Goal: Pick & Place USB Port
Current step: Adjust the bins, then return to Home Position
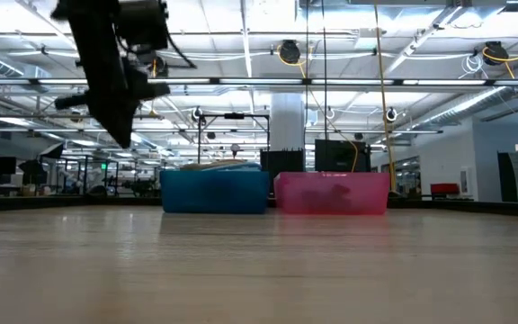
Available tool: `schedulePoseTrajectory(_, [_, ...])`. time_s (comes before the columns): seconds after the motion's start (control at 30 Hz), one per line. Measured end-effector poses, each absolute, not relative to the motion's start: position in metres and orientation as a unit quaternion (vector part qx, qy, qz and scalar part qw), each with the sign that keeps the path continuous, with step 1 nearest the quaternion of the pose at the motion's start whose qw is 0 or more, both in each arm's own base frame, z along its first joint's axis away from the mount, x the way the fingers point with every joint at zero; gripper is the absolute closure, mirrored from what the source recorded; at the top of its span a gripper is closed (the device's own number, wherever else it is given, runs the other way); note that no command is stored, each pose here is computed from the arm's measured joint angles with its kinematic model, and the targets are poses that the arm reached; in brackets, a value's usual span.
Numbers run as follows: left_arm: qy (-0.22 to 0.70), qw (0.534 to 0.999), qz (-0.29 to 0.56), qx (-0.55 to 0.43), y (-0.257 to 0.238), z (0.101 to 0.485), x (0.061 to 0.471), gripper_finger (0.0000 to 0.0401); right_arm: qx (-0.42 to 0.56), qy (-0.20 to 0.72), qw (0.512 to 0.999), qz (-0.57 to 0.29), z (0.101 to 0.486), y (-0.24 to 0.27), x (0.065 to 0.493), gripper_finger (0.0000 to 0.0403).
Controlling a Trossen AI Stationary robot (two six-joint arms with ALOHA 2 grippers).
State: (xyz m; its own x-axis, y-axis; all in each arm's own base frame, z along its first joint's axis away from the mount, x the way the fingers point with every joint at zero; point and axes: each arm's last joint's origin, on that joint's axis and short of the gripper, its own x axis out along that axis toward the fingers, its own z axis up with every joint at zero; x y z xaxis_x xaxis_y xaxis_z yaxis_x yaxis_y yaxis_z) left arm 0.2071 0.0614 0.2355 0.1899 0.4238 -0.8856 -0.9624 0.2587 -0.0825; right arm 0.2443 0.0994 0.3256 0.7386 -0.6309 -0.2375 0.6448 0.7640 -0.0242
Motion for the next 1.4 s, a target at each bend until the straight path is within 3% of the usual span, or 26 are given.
schedulePoseTrajectory(0.23, [0.365, 0.678, 0.514, -0.379, 0.100, 0.192, 0.203, 0.0401, 0.042, 0.110, 0.932, -0.342, 0.326, 0.100, 0.245, 0.0403])
schedulePoseTrajectory(0.5, [0.339, 0.703, 0.485, -0.395, 0.139, 0.172, 0.222, 0.0401, 0.064, 0.097, 0.937, -0.330, 0.328, 0.108, 0.243, 0.0403])
schedulePoseTrajectory(0.8, [0.336, 0.720, 0.441, -0.418, 0.150, 0.152, 0.243, 0.0401, 0.070, 0.076, 0.934, -0.341, 0.331, 0.111, 0.241, 0.0403])
schedulePoseTrajectory(1.07, [0.329, 0.753, 0.416, -0.389, 0.153, 0.166, 0.257, 0.0401, 0.069, 0.076, 0.933, -0.345, 0.331, 0.109, 0.242, 0.0403])
schedulePoseTrajectory(1.4, [0.379, 0.728, 0.455, -0.346, 0.153, 0.190, 0.252, 0.0401, 0.067, 0.077, 0.933, -0.344, 0.331, 0.109, 0.242, 0.0403])
